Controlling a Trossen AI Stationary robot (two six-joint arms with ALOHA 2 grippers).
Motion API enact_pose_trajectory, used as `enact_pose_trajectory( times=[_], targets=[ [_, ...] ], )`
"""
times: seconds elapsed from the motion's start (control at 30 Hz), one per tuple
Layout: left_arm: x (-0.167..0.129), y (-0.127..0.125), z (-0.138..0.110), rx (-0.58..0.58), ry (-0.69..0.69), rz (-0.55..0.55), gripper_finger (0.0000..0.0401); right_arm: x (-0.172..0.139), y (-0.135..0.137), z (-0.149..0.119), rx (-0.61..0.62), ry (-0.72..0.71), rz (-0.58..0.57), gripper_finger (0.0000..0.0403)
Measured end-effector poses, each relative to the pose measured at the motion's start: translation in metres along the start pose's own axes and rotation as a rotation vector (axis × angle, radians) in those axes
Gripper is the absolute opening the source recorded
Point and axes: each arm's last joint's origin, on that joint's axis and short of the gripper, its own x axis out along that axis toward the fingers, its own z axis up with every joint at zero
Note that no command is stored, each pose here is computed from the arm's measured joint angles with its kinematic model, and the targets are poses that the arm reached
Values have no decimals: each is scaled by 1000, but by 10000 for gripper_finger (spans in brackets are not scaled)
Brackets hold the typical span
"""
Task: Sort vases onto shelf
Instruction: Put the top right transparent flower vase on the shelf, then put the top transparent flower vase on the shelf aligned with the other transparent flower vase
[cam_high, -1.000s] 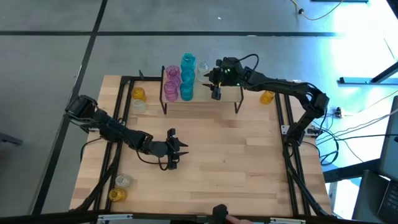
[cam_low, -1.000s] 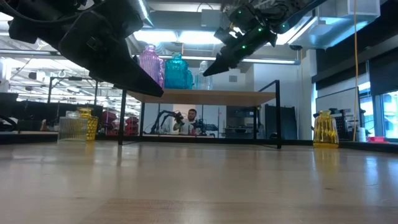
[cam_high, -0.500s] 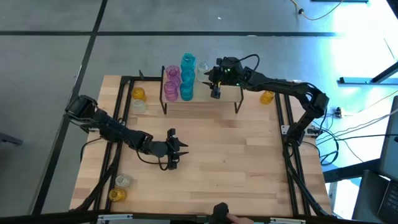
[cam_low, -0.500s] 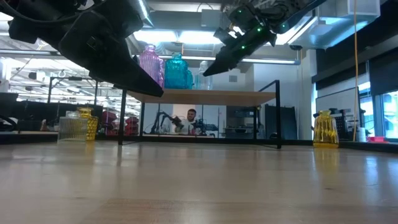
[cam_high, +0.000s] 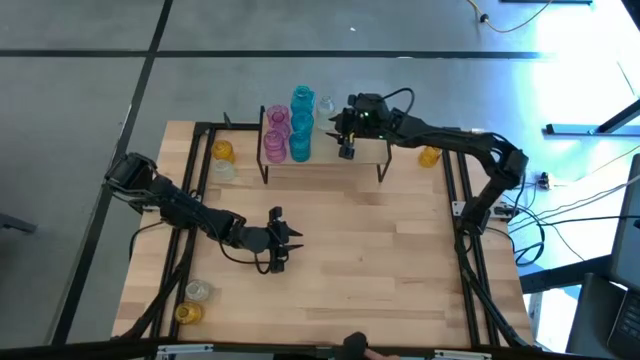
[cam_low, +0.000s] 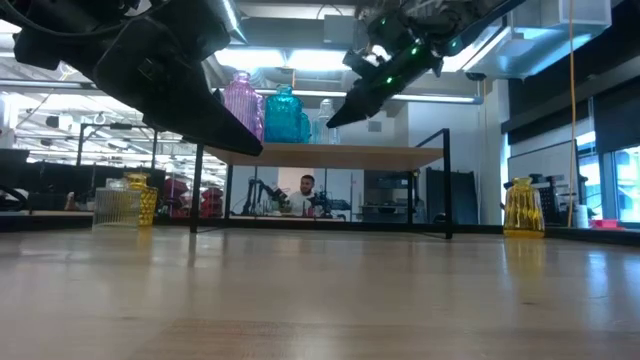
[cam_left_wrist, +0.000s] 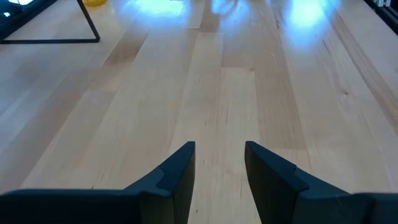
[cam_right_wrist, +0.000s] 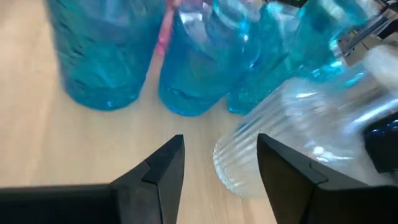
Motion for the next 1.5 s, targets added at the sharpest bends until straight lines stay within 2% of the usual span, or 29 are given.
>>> enact_pose_trajectory(
  times=[0.1,0.2,0.3,0.4,0.5,0.57,0.73,0.8,0.93,1.07,1.17,1.3,1.5],
  targets=[
    [0,0,0,2,0,1,133,-24,8,14,-9,5,9,184],
    [0,0,0,0,3,-13,133,-54,24,27,26,35,73,184],
    [0,-2,1,-3,19,-70,133,-88,51,34,59,117,222,184],
    [0,-5,10,6,42,-73,133,-116,85,35,80,200,418,184],
    [-5,-6,25,11,141,-45,133,-132,125,28,79,199,550,184],
    [-11,-5,36,4,232,-16,133,-137,151,20,43,172,586,184],
    [-30,-3,65,-15,451,72,133,-132,204,-15,-18,65,558,184],
    [-41,0,77,-57,536,112,133,-129,220,-30,-31,44,554,184],
    [-65,6,94,-151,687,217,133,-129,237,-54,-44,95,571,184],
    [-86,13,102,-187,726,325,133,-131,245,-63,27,118,603,184],
    [-95,22,97,-206,754,396,133,-130,251,-70,40,46,619,184],
    [-104,43,90,-262,790,478,133,-127,254,-78,54,-64,617,184],
    [-120,85,84,-323,790,556,133,-126,255,-84,81,-68,610,184]
  ],
)
